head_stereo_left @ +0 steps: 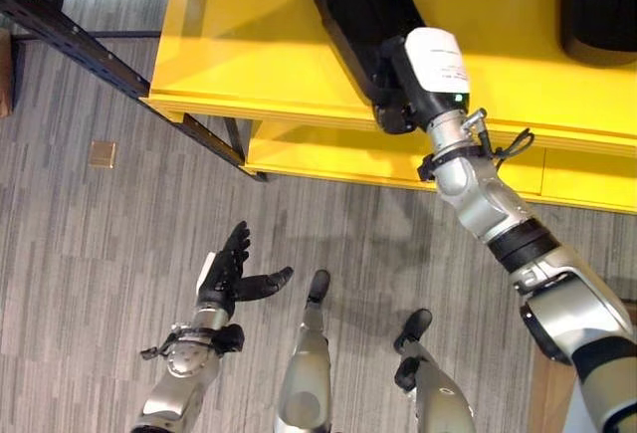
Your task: Move parts from the plastic box to the shelf.
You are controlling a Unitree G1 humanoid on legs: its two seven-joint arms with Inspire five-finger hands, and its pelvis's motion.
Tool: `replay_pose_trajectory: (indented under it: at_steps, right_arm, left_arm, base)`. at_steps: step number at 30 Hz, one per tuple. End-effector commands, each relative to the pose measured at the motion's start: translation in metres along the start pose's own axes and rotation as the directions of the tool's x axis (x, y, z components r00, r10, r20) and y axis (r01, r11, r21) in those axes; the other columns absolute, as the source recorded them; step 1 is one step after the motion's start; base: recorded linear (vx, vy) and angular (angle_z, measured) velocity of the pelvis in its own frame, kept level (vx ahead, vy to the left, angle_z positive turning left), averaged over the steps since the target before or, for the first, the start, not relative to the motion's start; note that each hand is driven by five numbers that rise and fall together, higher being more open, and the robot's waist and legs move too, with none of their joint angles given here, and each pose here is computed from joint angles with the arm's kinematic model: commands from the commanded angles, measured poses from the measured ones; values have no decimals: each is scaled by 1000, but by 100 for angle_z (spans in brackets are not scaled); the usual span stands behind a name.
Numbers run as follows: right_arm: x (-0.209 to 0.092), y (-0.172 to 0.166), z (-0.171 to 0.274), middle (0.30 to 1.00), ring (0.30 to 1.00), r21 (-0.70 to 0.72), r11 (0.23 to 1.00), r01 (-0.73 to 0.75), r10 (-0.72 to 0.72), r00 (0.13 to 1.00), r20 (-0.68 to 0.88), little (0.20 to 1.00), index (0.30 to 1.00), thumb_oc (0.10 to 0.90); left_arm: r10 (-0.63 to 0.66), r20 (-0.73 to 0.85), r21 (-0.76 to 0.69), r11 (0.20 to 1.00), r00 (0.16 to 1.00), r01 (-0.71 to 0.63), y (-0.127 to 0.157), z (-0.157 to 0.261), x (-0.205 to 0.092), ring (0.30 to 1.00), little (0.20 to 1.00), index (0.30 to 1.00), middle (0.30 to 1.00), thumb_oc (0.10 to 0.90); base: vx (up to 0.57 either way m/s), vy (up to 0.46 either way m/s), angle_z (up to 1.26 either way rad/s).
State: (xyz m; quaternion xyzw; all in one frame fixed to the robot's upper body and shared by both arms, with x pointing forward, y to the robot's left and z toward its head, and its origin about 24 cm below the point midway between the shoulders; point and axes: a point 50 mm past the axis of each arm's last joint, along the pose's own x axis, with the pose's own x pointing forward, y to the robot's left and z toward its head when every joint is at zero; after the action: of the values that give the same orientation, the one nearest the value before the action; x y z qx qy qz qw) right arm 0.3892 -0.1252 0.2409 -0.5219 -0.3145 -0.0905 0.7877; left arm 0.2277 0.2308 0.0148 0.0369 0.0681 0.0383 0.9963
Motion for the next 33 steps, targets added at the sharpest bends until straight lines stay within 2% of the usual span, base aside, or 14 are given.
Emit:
replay_pose_trajectory:
  at_steps: [1,15,33]
  right_arm:
    - [29,-44,19,300,300,36,977,210,-211,976,49,300,300,400]
    - [40,-55,16,300,300,52,955,292,-291,956,-22,300,300,400]
    - [48,-47,23,300,300,172,939,298,-283,953,-107,300,300,400]
  left_arm:
    - [-4,110,-21,1000,994,7,2,17,-7,1000,1000,1000,1000,900]
    - [-13,131,-18,1000,991,16,-1,23,-4,1000,1000,1000,1000,900]
    - [-13,136,-21,1000,991,16,0,26,-2,1000,1000,1000,1000,900]
  base:
    - [0,0,0]
    - [0,0,0]
    - [2,2,1]
